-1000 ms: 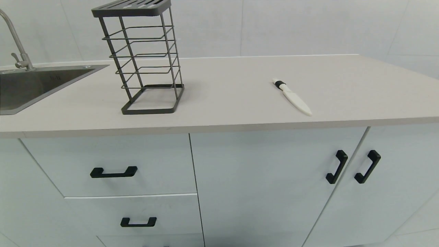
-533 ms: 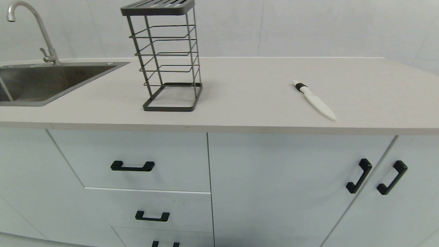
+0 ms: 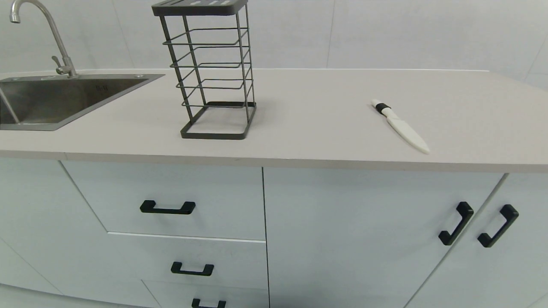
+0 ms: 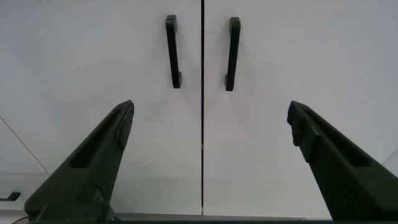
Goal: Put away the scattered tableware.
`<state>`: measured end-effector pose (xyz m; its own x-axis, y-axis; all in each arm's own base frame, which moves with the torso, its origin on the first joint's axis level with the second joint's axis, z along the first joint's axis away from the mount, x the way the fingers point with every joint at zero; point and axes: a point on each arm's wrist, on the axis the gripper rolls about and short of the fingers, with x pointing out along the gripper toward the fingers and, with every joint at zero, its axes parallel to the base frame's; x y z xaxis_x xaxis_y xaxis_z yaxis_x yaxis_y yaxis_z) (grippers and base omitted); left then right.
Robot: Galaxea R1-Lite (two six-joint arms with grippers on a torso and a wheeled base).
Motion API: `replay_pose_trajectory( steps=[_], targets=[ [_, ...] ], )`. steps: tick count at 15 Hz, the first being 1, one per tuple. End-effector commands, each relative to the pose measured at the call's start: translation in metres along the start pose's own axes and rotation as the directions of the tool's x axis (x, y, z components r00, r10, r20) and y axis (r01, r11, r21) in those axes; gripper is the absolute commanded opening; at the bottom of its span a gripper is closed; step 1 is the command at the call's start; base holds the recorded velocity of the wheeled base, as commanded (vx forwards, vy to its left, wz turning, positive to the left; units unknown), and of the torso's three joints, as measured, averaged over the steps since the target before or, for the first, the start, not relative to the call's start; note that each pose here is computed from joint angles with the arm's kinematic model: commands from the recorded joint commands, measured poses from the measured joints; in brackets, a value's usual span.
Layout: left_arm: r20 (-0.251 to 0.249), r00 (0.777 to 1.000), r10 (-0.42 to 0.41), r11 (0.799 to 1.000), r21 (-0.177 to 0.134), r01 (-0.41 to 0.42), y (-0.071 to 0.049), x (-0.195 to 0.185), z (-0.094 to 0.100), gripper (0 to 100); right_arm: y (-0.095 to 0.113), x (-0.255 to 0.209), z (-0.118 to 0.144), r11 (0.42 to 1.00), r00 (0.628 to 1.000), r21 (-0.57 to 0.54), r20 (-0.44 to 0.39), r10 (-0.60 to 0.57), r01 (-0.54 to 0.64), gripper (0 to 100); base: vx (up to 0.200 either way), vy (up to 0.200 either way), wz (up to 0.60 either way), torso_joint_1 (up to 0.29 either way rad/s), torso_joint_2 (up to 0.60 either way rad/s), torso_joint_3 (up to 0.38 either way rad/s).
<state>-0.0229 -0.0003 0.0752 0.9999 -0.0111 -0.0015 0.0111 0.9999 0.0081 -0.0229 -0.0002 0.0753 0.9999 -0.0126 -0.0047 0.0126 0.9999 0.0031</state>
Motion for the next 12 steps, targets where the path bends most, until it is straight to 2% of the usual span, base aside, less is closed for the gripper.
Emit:
replay_pose_trajectory(
  steps=[1, 8, 11, 12],
  targets=[
    [0.0, 1.0, 0.0, 1.0, 0.0, 0.0, 0.0, 0.0001, 0.0002, 100, 0.0, 0.0, 0.0004, 1.0, 1.0, 0.0, 0.0, 0.0, 0.0, 100, 0.0, 0.0, 0.0, 0.203, -0.13, -0.115],
    [0.0, 1.0, 0.0, 1.0, 0.0, 0.0, 0.0, 0.0001, 0.0002, 100, 0.0, 0.0001, 0.0, 1.0, 1.0, 0.003, -0.001, 0.0, 0.0, 100, 0.0, 0.0, 0.0, 0.241, -0.52, -0.226],
    [0.0, 1.0, 0.0, 1.0, 0.0, 0.0, 0.0, 0.0001, 0.0002, 100, 0.0, 0.0, 0.0004, 1.0, 1.0, 0.003, 0.0, 0.0, 0.0, 100, 0.0, 0.0, 0.0, 0.092, -0.49, -0.219],
    [0.0, 1.0, 0.0, 1.0, 0.0, 0.0, 0.0, 0.0001, 0.0002, 100, 0.0, 0.0, 0.0004, 1.0, 1.0, 0.003, 0.0, 0.0, 0.0, 100, 0.0, 0.0, 0.0, 0.305, -0.51, -0.222]
  ],
)
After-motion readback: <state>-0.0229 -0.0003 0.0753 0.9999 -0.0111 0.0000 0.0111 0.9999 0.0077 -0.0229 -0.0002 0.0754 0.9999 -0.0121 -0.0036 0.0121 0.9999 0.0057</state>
